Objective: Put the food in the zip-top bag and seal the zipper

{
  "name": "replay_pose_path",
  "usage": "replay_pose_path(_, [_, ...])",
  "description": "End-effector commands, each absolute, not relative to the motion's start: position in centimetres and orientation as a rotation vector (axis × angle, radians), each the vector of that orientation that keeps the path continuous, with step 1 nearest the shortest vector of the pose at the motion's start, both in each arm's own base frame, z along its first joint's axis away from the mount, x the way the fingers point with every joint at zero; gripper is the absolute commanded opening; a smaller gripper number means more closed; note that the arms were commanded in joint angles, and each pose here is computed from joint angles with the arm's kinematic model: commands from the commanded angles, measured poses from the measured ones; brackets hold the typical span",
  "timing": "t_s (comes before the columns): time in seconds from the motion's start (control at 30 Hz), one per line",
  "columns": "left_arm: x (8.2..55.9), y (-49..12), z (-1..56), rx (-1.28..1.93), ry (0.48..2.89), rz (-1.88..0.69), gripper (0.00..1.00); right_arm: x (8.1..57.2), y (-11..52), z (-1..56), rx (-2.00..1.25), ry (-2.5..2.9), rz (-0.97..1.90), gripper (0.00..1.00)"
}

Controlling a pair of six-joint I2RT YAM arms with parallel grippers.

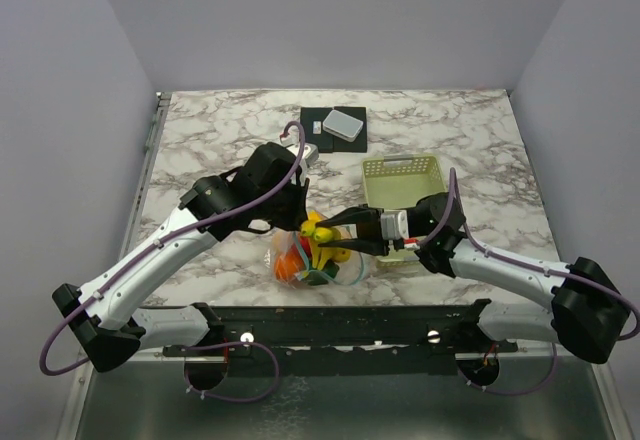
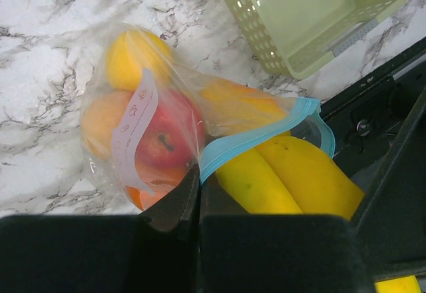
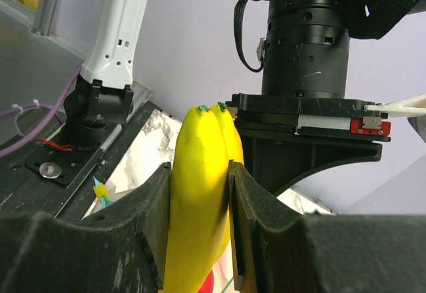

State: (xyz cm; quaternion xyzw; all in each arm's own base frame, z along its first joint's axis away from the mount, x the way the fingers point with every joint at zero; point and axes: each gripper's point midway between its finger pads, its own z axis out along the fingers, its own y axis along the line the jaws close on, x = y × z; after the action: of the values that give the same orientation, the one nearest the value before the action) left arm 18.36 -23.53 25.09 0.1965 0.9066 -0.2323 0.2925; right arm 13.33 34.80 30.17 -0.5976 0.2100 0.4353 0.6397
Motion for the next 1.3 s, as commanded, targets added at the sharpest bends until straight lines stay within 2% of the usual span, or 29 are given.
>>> replay_pose_path(0.0, [18.1, -26.2, 28.4, 0.529, 2.297, -0.813, 0.00, 12.2, 35.0, 31.1, -1.322, 0.424, 1.039, 0.16])
replay_pose_path(0.17, [17.9, -26.4, 28.4, 0.537, 2.296, -0.834, 0.00, 12.7, 35.1, 30.0, -1.320, 0.486, 1.032, 0.27])
replay_pose_path(0.23, [17.9, -26.5, 28.5, 0.540, 2.293, -0.840, 0.00, 12.9, 35.1, 29.6, -1.314, 0.514, 1.026, 0.35])
replay_pose_path(0.4, [17.9, -26.5, 28.4, 0.540, 2.293, -0.840, 0.00, 13.4, 34.8, 29.7, -1.304, 0.581, 1.013, 0.41])
replay_pose_path(0.6, [18.0, -26.5, 28.4, 0.536, 2.290, -0.838, 0.00, 14.3, 34.8, 29.3, -1.333, 0.728, 1.008, 0.61])
replay_pose_path(1.27, [18.5, -26.5, 27.7, 0.517, 2.306, -0.808, 0.00, 13.7, 31.8, 32.2, -1.306, 1.108, 1.035, 0.64])
